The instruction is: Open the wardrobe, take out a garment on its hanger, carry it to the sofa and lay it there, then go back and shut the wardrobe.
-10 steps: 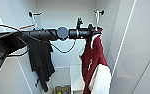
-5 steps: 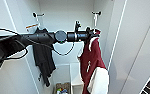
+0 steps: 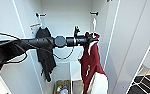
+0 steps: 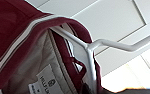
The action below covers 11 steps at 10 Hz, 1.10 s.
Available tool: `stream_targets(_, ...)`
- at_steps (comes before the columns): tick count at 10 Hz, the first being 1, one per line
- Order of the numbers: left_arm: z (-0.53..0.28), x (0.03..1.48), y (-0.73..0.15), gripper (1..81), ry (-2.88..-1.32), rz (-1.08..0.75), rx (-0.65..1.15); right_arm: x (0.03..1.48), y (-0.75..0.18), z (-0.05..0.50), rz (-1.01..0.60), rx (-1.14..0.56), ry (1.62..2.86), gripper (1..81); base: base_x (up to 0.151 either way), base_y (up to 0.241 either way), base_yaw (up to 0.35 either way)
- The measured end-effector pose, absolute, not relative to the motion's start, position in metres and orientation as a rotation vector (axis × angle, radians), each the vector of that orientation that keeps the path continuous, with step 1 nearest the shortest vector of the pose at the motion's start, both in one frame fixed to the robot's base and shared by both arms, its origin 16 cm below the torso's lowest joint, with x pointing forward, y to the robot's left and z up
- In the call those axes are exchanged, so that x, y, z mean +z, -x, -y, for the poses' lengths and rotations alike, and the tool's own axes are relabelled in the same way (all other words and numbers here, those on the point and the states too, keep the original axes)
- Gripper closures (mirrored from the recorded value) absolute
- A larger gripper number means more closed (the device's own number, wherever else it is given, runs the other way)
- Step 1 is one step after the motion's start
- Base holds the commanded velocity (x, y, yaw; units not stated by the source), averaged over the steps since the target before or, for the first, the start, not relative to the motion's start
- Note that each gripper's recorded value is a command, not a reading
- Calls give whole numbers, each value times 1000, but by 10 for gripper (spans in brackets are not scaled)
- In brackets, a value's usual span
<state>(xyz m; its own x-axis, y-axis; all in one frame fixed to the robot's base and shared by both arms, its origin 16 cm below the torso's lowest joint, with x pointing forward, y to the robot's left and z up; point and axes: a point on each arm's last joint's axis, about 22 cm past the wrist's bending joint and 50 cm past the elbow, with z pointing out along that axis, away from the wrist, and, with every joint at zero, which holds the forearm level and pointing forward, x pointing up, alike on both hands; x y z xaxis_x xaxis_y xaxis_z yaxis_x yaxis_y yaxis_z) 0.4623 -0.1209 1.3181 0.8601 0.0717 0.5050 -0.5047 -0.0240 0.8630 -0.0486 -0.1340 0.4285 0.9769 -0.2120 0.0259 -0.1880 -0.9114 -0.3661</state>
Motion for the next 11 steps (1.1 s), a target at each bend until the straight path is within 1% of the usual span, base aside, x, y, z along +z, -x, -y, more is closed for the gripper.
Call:
stream_targets(3,106,1305,-460,811,-1513,320,475,428,49,135,-288,-91,2756,10,-157,-71,0)
stream_targets(5,95,1301,-458,811,-1508,305,477,428,50,139,-288,-91,2761,10,-122,0,0)
stream_targets(10,92,1296,-458,811,-1508,293,477,429,50,134,-288,-91,2754,10,-101,0,0)
stream_targets(11,92,1295,-460,811,-1507,288,479,428,50,135,-287,-92,2756,10,0,0,0)
